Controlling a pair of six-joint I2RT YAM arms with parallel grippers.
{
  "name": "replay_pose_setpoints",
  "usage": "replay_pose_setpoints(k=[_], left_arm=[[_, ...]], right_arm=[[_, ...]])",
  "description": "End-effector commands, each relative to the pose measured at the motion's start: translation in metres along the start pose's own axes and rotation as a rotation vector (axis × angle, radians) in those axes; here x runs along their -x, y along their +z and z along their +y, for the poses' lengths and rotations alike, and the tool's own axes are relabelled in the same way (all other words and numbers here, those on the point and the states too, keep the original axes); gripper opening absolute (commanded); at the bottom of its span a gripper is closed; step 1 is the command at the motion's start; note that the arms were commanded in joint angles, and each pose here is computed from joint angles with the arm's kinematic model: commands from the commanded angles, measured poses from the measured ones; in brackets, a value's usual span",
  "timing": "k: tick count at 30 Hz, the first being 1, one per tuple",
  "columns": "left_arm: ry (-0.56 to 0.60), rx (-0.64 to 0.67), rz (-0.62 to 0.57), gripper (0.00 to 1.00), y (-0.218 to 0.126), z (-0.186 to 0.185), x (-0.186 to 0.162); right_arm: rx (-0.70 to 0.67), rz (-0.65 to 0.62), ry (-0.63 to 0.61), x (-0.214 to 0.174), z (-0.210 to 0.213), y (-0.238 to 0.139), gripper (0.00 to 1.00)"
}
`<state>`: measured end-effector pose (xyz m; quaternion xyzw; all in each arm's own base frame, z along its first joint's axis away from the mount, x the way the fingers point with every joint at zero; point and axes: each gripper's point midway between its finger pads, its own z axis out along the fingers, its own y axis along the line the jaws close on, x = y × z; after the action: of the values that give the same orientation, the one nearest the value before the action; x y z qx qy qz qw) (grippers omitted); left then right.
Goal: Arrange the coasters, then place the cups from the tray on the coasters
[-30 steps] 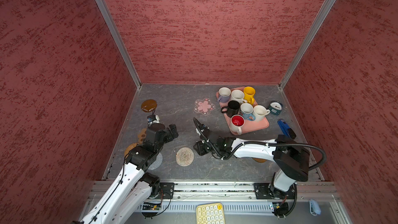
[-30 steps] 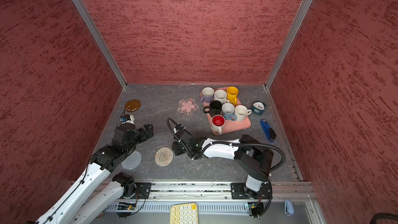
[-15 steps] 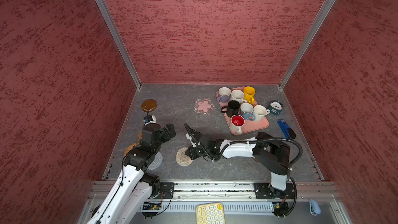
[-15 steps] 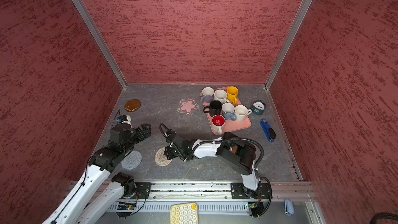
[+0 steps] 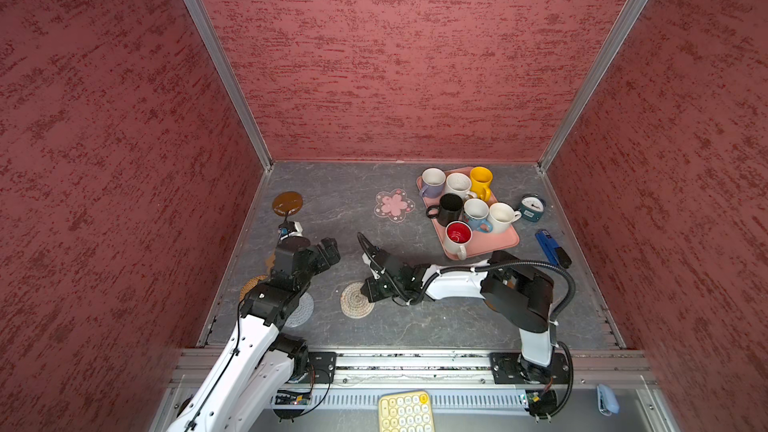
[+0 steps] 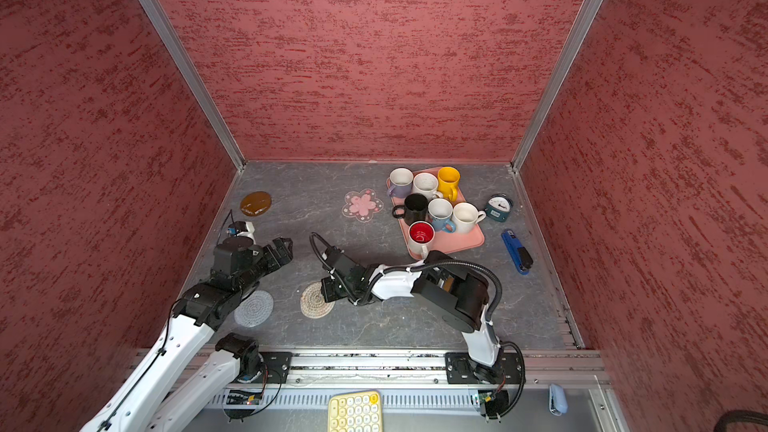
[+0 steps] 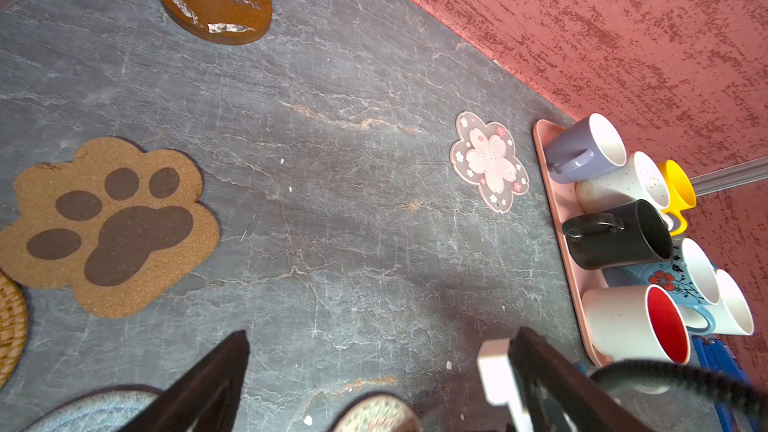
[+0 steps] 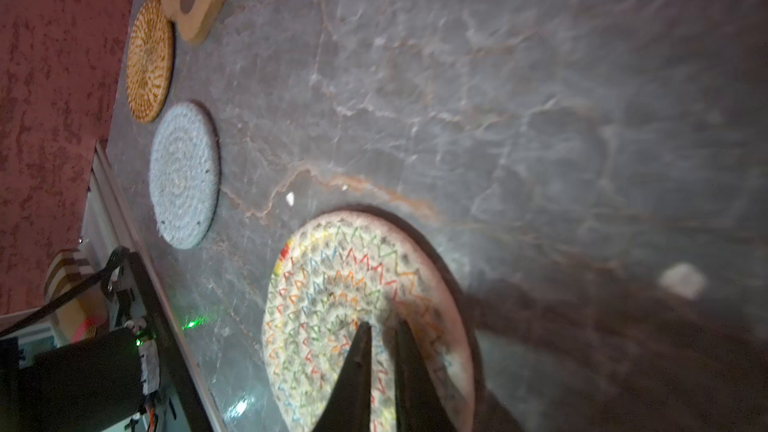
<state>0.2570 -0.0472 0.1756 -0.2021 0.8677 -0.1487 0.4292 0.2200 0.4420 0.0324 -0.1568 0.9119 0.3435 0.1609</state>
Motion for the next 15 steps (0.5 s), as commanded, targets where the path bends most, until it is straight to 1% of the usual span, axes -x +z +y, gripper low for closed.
replay_pose_setpoints(k=[1,15], left_arm=[[-0.001,-0.021,-0.039,0.99,0.000,-0.009,0.016],[-0.010,-0.023,0.008,1.00,0.043,-0.015,0.010]], right_arm=[[-0.090,-0.036,0.030,0.022,-0.032,0.000,0.14],[-0.212,-0.104,0.087,0.097,-0.109,-0.016,0.13]])
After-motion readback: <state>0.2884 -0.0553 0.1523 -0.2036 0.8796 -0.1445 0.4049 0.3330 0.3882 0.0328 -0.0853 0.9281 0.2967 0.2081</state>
